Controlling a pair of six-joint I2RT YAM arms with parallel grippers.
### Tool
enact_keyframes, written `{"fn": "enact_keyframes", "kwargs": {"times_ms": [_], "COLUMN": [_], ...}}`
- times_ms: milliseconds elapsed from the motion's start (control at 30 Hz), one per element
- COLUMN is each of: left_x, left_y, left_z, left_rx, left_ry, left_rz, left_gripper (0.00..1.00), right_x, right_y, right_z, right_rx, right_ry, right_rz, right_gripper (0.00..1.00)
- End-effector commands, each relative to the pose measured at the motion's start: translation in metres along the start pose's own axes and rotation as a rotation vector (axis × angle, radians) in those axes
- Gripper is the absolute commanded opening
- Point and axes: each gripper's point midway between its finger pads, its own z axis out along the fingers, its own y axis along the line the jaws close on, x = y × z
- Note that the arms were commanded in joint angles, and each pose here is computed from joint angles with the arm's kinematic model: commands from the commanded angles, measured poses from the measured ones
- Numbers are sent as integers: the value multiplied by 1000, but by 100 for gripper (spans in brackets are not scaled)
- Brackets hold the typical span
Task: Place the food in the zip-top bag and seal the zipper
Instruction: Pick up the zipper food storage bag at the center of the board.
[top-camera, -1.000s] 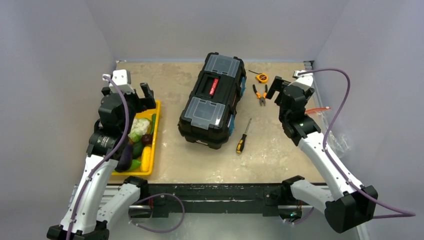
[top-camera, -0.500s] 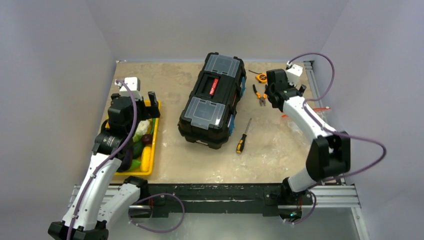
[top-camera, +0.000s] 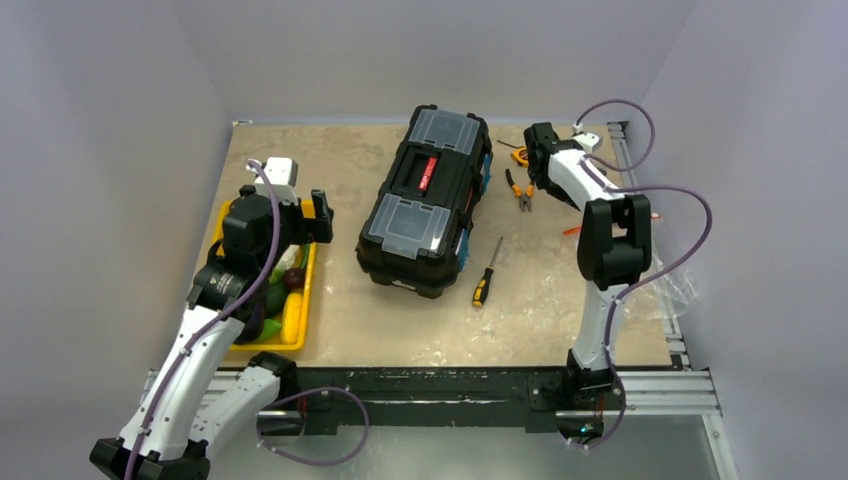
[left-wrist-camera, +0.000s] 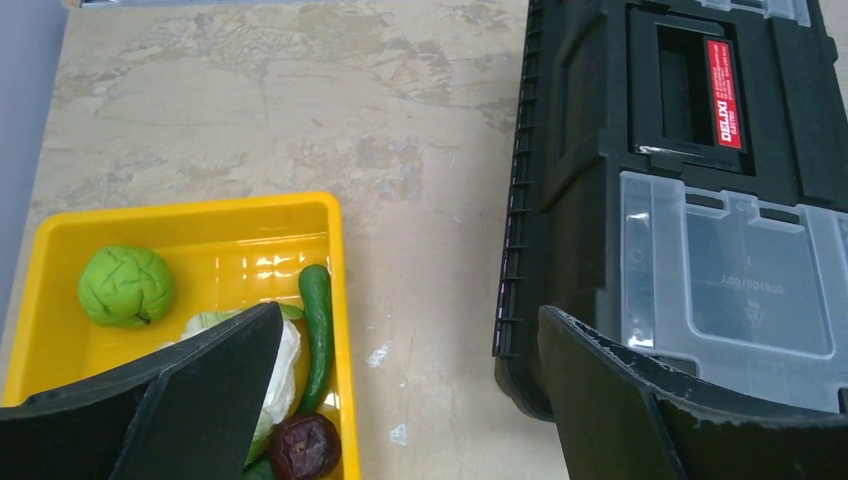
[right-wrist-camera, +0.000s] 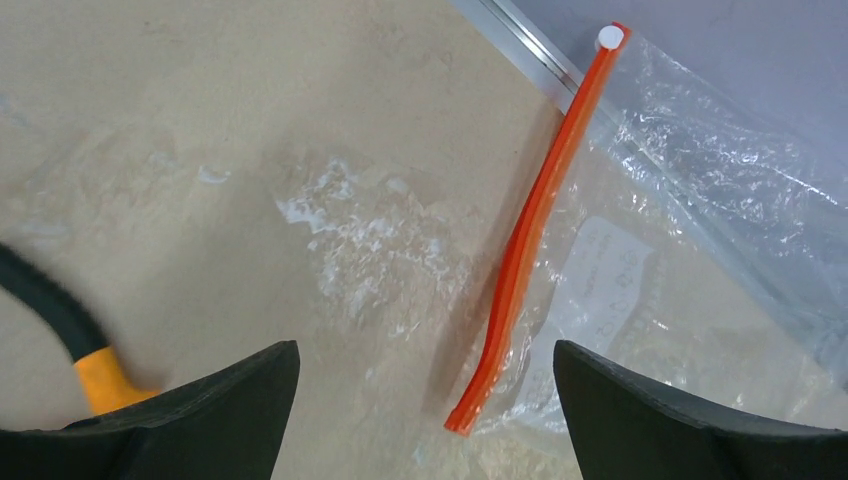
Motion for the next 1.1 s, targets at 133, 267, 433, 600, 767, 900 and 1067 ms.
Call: {"fn": "enact_keyframes", "kwargs": {"times_ms": [133,267,433,600,767,900,1067], "left_x": [-11,-12,-13,-13,-12,-12,-11], "left_y": [-15,-19,-22,-24,-27,-28,-28], "left_z": [-2,-2,-5,-6,-4,-4,-3], "left_rx": [75,99,114,126,139,142,141], "left_ry": [-26,-23,-28,-28,-18,-17,-13], "left_rz": [-11,-17,-23,-28,-32,-33,-32], "left_gripper": [99,99,99,99,99,99,99], "right_x": [-5,7,11,17,26,34,44], "right_y": [-33,-38,-45,-51,-58,-60,-62], "right_z": [33,48,61,69,75,80,86], "right_rx": [246,294,348,383,412,422,431], "right_ry": [-50,-48,-60,-61,-58,-49,-38], "right_rz": [-72,-124,-156,-158,-164,-169,-173], "right_gripper": [92,82,76,73,67,65,62]}}
